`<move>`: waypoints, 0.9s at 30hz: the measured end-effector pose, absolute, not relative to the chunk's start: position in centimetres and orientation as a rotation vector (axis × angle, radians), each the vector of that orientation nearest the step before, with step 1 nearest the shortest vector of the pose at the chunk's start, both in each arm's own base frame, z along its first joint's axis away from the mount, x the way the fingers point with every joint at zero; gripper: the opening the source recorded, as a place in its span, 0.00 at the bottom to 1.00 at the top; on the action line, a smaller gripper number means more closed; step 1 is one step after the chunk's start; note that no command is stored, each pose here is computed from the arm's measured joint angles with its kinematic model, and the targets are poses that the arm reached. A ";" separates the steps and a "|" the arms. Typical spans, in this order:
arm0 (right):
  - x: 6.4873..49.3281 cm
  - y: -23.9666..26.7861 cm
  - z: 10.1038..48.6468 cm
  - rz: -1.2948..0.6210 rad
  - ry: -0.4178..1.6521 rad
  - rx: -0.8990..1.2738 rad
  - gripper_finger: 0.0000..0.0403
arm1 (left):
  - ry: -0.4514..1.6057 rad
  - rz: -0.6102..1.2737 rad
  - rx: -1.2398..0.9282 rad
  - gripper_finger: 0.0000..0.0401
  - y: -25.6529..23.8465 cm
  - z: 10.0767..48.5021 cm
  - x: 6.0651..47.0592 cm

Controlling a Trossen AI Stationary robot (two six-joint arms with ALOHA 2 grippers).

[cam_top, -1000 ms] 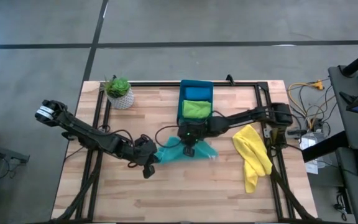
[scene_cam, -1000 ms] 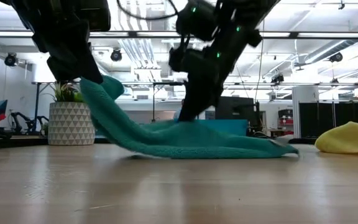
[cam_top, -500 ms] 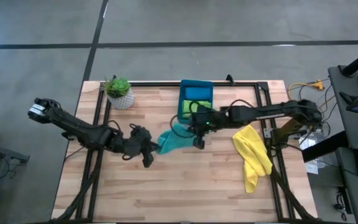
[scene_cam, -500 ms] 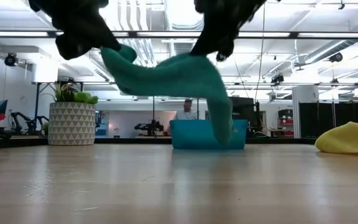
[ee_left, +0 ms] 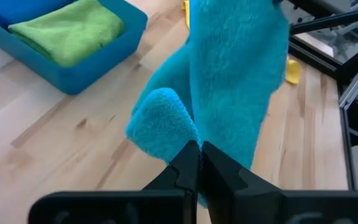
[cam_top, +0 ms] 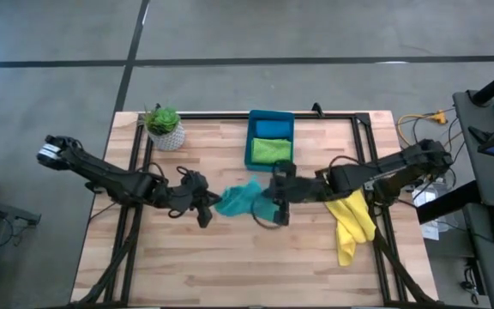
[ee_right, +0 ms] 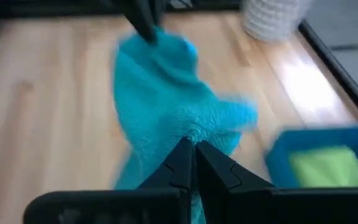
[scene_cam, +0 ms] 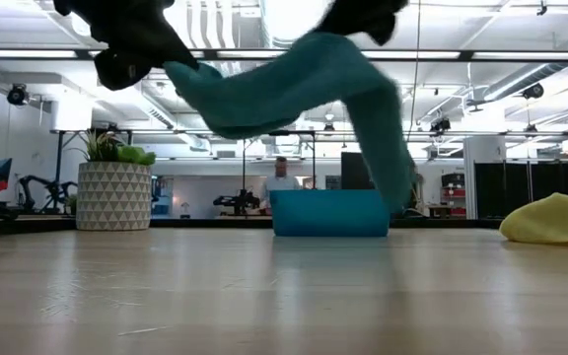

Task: Fold microfiber towels
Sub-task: Fold the light blue microfiber cloth

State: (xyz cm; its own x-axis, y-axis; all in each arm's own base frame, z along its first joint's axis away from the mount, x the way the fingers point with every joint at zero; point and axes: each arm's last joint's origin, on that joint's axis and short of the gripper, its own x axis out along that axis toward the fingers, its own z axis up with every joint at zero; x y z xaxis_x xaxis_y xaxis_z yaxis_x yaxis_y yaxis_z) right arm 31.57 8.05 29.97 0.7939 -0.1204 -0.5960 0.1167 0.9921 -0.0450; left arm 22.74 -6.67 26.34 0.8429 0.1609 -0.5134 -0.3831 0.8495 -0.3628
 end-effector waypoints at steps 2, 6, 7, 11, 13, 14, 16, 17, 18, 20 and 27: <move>31.8 8.1 29.9 -0.158 0.620 0.063 0.02 | 0.495 0.302 -0.472 0.00 -6.7 26.1 22.9; 31.8 8.1 29.9 -0.209 0.601 0.052 0.02 | 0.499 0.299 -0.475 0.00 -6.8 25.7 23.4; 31.7 8.1 29.8 -0.255 0.618 0.004 0.02 | 0.497 0.292 -0.479 0.00 -6.9 25.7 23.6; 31.3 8.4 28.5 -0.267 0.729 -0.047 0.02 | 0.491 0.266 -0.493 0.00 -7.1 25.4 24.1; 31.5 8.9 27.6 -0.107 0.765 -0.046 0.02 | 0.485 0.254 -0.501 0.00 -7.3 25.3 24.5; 31.7 9.3 27.1 -0.001 0.774 -0.043 0.02 | 0.487 0.252 -0.501 0.00 -7.4 25.1 24.7; 32.2 9.9 25.4 0.187 0.791 -0.009 0.02 | 0.484 0.235 -0.509 0.00 -7.5 24.9 25.1; 32.4 10.2 24.0 0.250 0.821 0.014 0.02 | 0.486 0.227 -0.512 0.00 -7.6 24.8 25.2; 32.6 10.4 22.4 0.279 0.856 0.046 0.02 | 0.496 0.227 -0.509 0.00 -7.7 24.5 25.4; 32.8 10.6 19.5 0.252 0.935 0.120 0.02 | 0.506 0.206 -0.516 0.00 -7.9 24.2 25.8; 33.3 10.7 12.2 0.105 1.145 0.258 0.02 | 0.578 0.140 -0.528 0.00 -8.5 22.5 26.8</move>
